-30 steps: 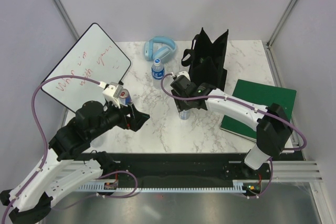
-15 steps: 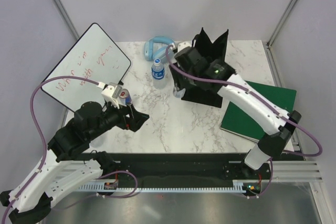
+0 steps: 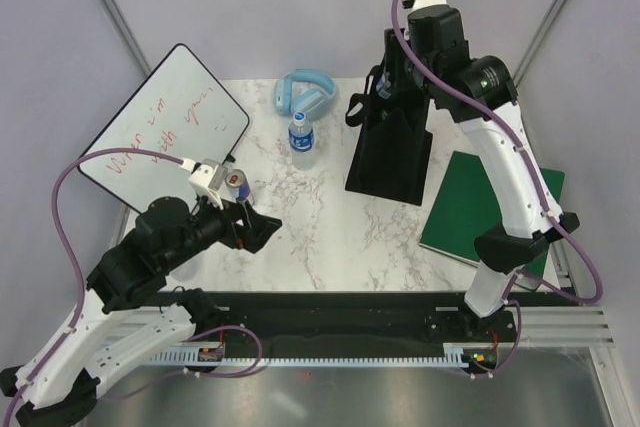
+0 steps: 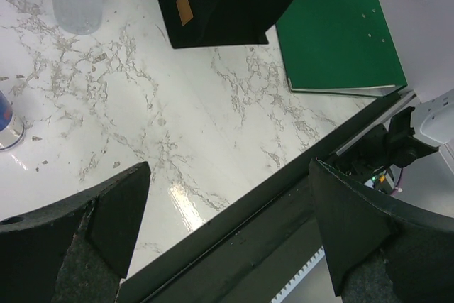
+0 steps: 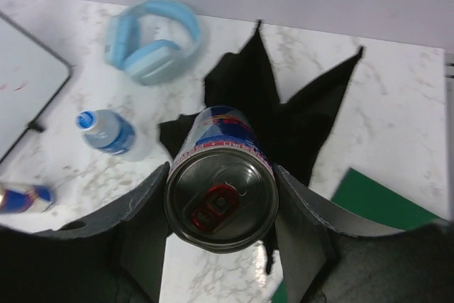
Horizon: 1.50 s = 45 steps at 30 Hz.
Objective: Place the beverage into the canvas bag
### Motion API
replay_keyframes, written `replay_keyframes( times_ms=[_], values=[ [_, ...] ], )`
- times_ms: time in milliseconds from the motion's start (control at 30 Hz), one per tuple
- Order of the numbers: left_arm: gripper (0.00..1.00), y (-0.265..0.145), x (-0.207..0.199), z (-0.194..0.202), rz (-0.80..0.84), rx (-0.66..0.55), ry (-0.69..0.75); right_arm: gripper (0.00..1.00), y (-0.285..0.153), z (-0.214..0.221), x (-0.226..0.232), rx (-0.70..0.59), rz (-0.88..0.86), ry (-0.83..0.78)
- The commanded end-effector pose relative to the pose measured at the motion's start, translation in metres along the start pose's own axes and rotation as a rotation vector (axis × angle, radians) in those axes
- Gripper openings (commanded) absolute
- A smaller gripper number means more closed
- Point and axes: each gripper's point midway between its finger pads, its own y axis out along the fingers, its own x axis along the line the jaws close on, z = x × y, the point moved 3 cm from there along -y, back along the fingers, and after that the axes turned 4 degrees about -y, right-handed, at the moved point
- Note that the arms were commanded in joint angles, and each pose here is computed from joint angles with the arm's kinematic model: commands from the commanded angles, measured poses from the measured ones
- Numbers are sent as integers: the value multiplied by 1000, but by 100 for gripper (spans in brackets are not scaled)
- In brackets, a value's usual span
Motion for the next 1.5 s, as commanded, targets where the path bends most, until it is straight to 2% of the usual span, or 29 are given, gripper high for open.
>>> replay_keyframes(
  times_ms=[0, 167, 400, 800, 1133, 1467],
  values=[
    [100, -3, 2, -2, -13, -10, 13, 0, -11, -41, -29, -172, 77, 36],
    [100, 0, 3, -1, -20, 0, 10, 0, 2, -36, -41, -151, 116, 24],
    [100, -1, 4, -1, -21, -4, 13, 0, 36, 3, -49, -30, 160, -20],
    [100, -3, 3, -3, -17, -14, 18, 0, 73, 30, -56, 28, 206, -110],
    [100, -4, 4, -3, -22, -18, 22, 0, 110, 54, -54, 80, 176, -129],
    [100, -5, 5, -3, -22, -22, 21, 0, 142, 81, -70, 149, 224, -112]
  ],
)
